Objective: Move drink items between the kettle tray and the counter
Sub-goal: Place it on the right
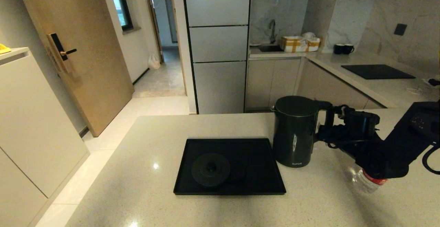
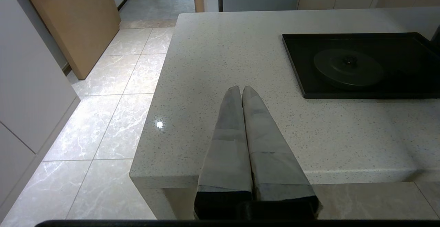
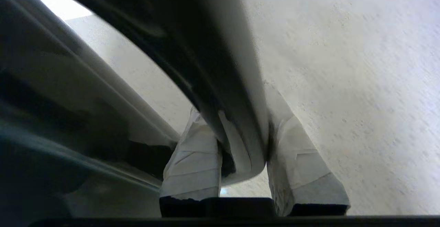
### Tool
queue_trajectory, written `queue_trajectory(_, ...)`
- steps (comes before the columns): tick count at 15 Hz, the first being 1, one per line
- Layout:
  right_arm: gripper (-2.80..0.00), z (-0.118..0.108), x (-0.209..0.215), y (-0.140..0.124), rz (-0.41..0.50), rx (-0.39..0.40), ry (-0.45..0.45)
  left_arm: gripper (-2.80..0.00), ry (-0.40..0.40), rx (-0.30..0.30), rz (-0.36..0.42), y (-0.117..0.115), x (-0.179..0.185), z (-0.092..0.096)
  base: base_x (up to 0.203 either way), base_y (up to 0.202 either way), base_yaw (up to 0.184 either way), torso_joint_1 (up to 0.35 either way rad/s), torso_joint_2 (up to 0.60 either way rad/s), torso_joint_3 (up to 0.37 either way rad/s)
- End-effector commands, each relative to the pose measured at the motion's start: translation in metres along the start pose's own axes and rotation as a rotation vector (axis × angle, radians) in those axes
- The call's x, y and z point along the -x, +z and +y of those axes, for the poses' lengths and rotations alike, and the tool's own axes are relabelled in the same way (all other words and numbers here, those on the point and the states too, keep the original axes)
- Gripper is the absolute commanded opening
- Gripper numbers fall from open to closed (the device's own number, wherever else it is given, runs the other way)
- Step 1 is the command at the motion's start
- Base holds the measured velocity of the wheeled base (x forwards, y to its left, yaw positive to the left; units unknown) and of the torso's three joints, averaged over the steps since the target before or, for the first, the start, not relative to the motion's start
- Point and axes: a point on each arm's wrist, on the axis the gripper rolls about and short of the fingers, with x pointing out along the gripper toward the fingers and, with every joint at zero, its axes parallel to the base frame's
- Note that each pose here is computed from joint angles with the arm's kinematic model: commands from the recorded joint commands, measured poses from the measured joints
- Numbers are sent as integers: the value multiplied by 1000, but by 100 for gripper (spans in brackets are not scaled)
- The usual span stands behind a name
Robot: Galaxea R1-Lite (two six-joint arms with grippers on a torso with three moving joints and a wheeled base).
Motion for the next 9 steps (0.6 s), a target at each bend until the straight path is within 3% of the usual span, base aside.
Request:
queue_trajectory(1, -280, -1, -6, -12, 28, 12, -8, -280, 0, 0, 0, 0, 0, 0, 0, 0, 0, 0, 0, 0)
queue_trajectory(9, -280, 0, -13, -24, 49, 25, -17, -280, 0, 0, 0, 0, 0, 0, 0, 0, 0, 0, 0, 0)
